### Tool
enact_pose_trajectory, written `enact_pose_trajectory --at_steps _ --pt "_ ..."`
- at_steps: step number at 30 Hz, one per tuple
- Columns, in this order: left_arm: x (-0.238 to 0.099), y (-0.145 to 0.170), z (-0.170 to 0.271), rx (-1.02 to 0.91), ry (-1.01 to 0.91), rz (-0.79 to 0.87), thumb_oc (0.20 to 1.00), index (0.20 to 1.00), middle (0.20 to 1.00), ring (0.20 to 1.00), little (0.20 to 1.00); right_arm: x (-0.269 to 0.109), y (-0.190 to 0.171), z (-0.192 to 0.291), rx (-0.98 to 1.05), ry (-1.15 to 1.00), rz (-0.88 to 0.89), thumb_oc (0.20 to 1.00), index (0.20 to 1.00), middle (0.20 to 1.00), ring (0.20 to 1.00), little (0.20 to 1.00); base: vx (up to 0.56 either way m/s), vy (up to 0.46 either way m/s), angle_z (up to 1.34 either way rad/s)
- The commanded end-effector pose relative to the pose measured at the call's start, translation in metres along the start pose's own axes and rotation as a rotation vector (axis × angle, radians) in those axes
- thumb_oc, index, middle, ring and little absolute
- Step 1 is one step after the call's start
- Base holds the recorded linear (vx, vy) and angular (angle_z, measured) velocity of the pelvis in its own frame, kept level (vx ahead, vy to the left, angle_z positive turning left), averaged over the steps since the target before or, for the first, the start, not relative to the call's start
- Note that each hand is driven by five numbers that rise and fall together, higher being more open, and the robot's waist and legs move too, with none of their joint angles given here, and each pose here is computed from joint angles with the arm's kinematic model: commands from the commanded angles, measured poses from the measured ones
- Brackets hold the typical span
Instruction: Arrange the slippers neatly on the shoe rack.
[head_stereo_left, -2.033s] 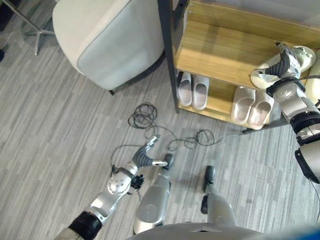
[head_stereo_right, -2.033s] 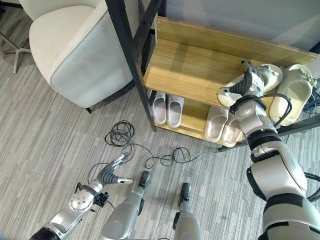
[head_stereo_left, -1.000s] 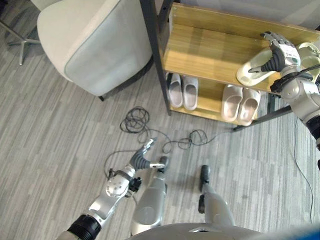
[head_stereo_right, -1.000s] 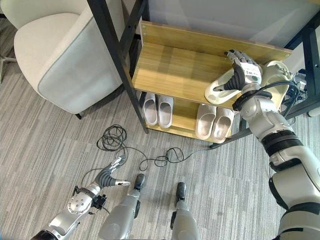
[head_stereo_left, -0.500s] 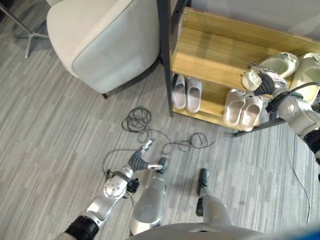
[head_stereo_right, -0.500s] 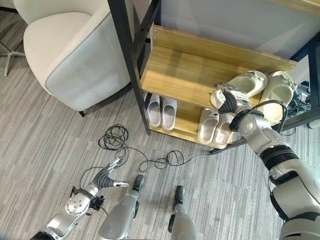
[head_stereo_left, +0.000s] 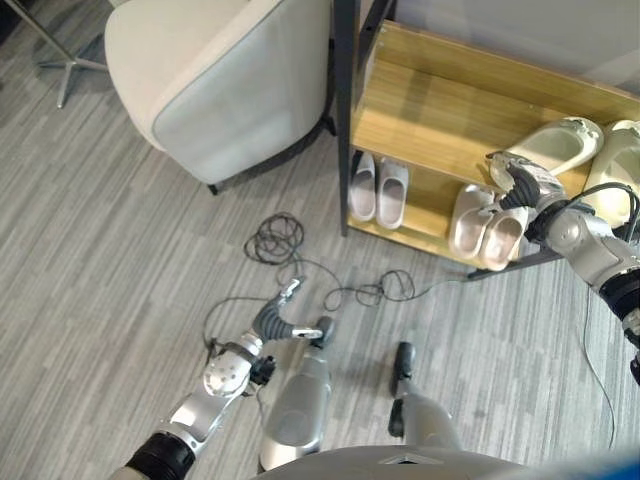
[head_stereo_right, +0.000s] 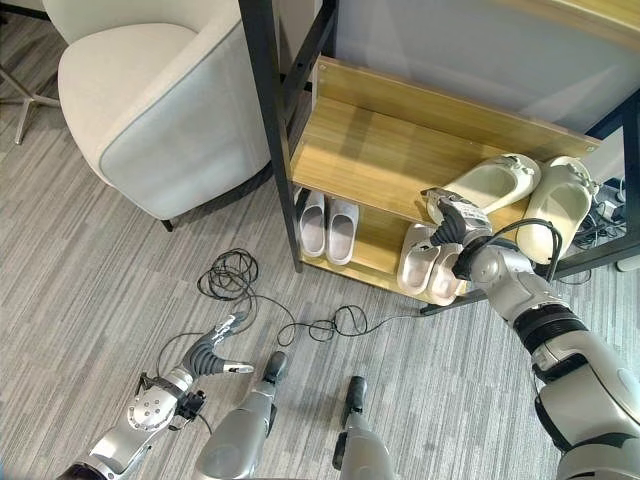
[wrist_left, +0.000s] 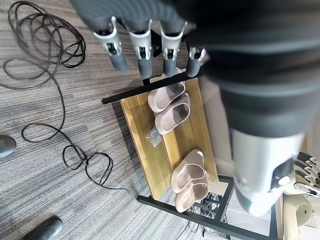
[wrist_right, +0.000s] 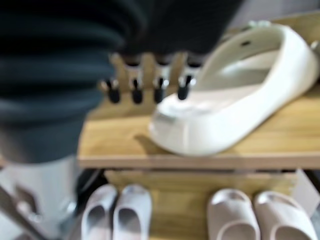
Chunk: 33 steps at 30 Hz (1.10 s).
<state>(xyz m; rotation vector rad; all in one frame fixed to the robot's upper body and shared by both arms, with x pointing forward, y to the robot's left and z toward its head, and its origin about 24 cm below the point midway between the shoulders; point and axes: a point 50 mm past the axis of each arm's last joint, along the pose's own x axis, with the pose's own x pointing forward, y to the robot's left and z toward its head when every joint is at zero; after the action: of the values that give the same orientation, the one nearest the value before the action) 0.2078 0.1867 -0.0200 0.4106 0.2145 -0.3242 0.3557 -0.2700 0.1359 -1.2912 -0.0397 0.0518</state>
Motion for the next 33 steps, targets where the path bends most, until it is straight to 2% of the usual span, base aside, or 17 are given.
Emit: enact_pose_trajectory --at_steps 1,10,19,33 --pt "-0.009 -0.002 0.004 0.036 -0.051 -0.022 1.000 1.000 1.000 1.000 1.000 -0.017 -0.007 -0.028 -0.069 0.064 0.023 1.000 1.000 1.000 1.000 1.000 0.00 0.000 0.00" --pt "-0.009 -0.002 0.002 0.040 -0.040 -0.024 1.000 1.000 1.000 1.000 1.000 -0.029 -0.004 -0.048 -0.085 0.136 0.046 1.000 1.000 1.000 1.000 1.000 0.00 0.000 0.00" --pt "-0.011 -0.001 -0.003 0.001 -0.013 -0.010 1.000 1.000 1.000 1.000 1.000 -0.040 -0.019 -0.077 -0.117 0.267 -0.008 1.000 1.000 1.000 1.000 1.000 0.00 0.000 0.00" --pt "-0.014 0.000 -0.008 -0.024 0.013 0.000 1.000 1.000 1.000 1.000 1.000 -0.051 -0.031 -0.078 -0.118 0.246 -0.029 1.000 1.000 1.000 1.000 1.000 0.00 -0.001 0.00"
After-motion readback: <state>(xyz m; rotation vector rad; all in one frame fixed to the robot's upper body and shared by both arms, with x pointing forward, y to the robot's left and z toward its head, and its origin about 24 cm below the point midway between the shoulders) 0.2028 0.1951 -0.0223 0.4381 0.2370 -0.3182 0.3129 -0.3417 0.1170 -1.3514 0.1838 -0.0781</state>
